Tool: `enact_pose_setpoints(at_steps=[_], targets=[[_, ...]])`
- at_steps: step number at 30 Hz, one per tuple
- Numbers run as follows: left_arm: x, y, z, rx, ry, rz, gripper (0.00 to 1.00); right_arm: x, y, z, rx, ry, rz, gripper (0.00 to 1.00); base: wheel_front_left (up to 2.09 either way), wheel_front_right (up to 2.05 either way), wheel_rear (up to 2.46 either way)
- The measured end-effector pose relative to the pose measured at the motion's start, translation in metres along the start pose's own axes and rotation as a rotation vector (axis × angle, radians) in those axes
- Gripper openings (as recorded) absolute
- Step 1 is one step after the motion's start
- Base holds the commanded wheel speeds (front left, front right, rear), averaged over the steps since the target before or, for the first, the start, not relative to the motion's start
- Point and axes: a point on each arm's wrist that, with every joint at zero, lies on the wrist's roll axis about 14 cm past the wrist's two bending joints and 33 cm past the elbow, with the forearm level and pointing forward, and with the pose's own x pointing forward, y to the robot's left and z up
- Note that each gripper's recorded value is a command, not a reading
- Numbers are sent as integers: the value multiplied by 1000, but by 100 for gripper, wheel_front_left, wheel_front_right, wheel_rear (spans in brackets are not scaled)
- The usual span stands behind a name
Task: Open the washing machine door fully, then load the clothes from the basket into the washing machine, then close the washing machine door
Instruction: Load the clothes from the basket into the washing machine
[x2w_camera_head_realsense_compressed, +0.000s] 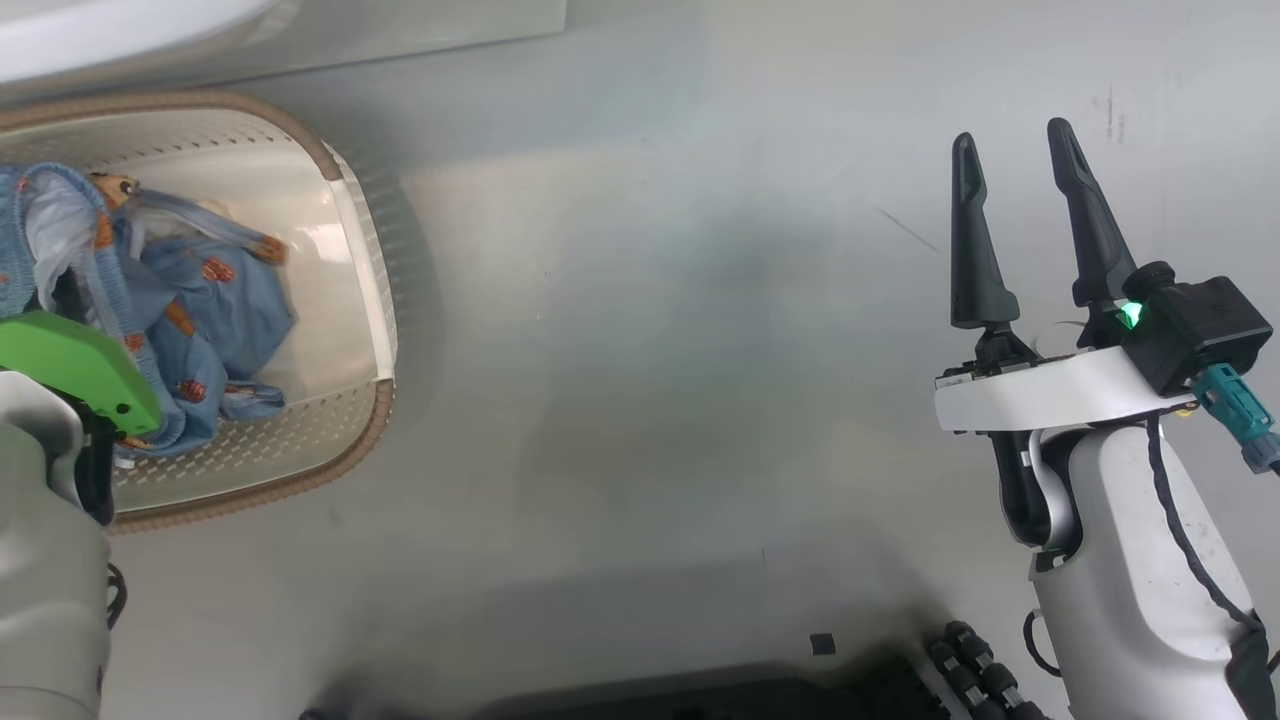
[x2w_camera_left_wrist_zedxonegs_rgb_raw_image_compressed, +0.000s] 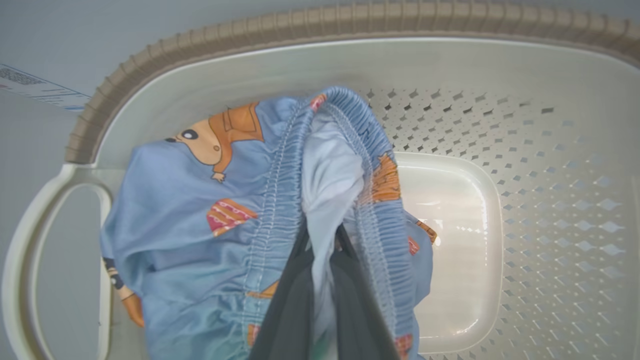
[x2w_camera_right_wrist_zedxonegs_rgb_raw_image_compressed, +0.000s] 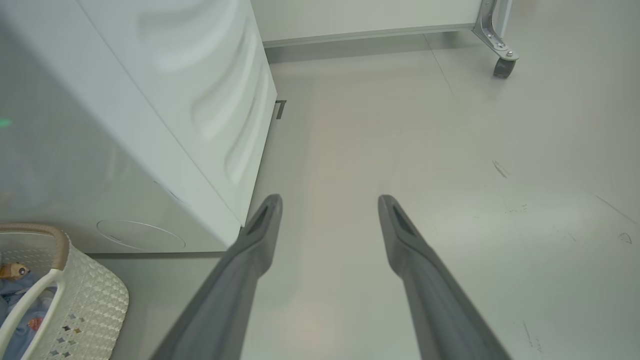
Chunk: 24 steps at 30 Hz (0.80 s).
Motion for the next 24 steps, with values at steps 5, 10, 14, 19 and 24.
enact_pose_setpoints(at_steps=[5,10,14,19,24], targets=[[-16,-8,21,-18,-114,-27,0,-2,2,20,-4,-43,2,100,0,0,0],[-35,-4,32,-45,-170,-24,0,-6,7,39,-5,-80,14,100,0,0,0],[-51,-7,37,-71,-198,-38,0,-11,10,54,-6,-111,20,100,0,0,0],[-72,-10,51,-90,-251,-53,0,-23,13,65,3,-128,22,100,0,0,0],[-97,-11,87,-112,-375,-72,0,-35,19,78,6,-150,35,100,0,0,0]])
